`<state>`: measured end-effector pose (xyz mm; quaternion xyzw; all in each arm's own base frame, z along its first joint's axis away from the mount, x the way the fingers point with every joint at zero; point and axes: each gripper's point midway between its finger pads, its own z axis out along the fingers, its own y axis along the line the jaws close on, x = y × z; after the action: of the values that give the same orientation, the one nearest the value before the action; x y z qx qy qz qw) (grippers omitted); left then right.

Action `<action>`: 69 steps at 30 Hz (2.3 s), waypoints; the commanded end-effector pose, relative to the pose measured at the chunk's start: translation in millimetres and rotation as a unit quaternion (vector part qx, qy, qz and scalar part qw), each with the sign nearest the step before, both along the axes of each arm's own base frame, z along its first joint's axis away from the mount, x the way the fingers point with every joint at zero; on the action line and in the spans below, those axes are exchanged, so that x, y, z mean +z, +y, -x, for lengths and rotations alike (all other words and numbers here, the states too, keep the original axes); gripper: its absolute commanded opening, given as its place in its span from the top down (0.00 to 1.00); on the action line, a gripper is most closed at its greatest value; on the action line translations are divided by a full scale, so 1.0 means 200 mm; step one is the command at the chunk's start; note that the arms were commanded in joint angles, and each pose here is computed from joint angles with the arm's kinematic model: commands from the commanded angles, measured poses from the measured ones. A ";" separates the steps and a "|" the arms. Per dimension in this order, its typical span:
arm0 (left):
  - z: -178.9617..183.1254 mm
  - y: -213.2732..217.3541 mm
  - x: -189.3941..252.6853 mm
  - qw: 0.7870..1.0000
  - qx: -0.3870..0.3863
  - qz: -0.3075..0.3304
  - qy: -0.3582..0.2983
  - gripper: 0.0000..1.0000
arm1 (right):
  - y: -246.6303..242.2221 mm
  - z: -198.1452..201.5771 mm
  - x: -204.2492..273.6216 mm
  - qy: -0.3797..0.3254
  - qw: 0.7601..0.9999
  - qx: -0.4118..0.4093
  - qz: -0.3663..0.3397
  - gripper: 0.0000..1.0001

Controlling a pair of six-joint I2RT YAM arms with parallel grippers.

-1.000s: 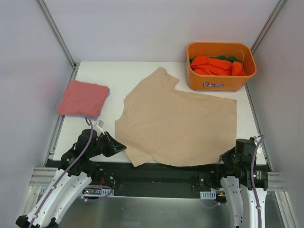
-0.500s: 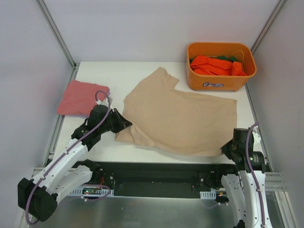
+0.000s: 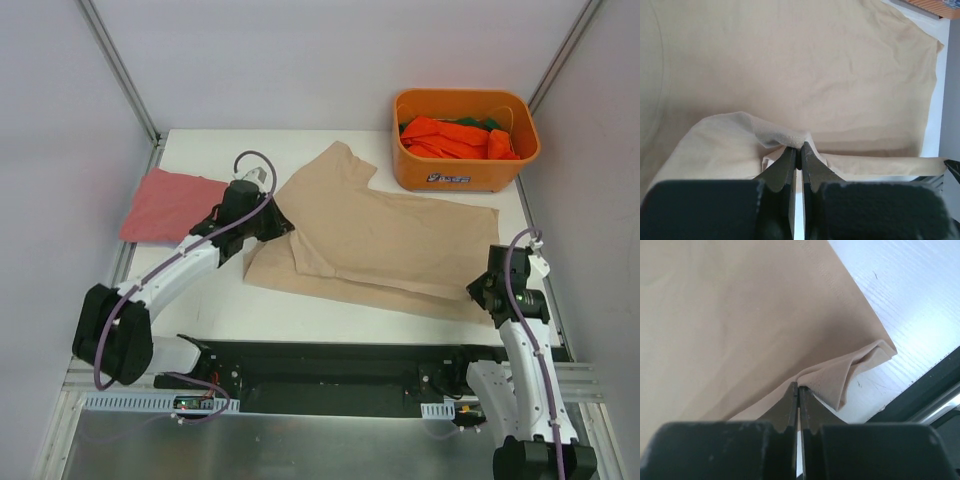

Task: Fold and stack the t-shirts
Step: Fold the flattened tshirt in 1/3 of the way

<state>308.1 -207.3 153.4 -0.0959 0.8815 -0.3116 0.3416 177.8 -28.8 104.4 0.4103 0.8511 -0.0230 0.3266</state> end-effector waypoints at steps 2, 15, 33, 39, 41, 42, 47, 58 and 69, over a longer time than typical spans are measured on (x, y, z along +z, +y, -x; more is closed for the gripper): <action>-0.22 -0.11 0.09 0.997 -0.042 -0.015 -0.060 1.00 | -0.07 -0.07 -0.03 -0.007 1.000 -0.028 0.011 0.99; -0.52 -0.14 -0.09 0.998 -0.018 -0.048 -0.025 0.62 | -0.23 -0.26 -0.09 -0.025 0.998 -0.043 0.051 0.77; 0.01 -0.05 -0.41 0.994 -0.024 0.034 0.101 0.01 | 0.36 -0.27 -0.20 -0.069 0.960 0.220 -0.162 0.04; 0.12 0.02 -0.57 0.991 0.001 0.021 0.130 0.01 | 0.27 -0.24 -0.34 0.016 0.974 0.179 -0.140 0.04; 0.21 0.08 -0.62 0.989 0.009 0.006 0.147 0.01 | 0.26 -0.23 -0.37 0.040 0.973 0.173 -0.144 0.04; 0.26 0.11 -0.64 0.987 0.014 -0.003 0.159 0.01 | 0.26 -0.23 -0.38 0.046 0.974 0.169 -0.146 0.04; 0.55 0.31 -0.74 0.978 0.065 -0.043 0.192 0.01 | 0.28 -0.22 -0.34 0.033 0.972 0.177 -0.153 0.04; 0.57 0.28 -0.32 0.997 0.040 0.030 0.055 0.01 | 0.40 -0.15 -0.24 -0.011 0.948 0.270 -0.167 0.03; 0.53 0.00 -0.38 0.989 -0.036 -0.043 0.135 0.14 | 0.37 -0.13 -0.26 -0.025 0.955 0.255 -0.147 0.04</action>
<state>203.3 -200.4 95.6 -0.1020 0.9160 -0.3070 0.2373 205.9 47.5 51.3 0.2287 0.9142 0.2027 0.2663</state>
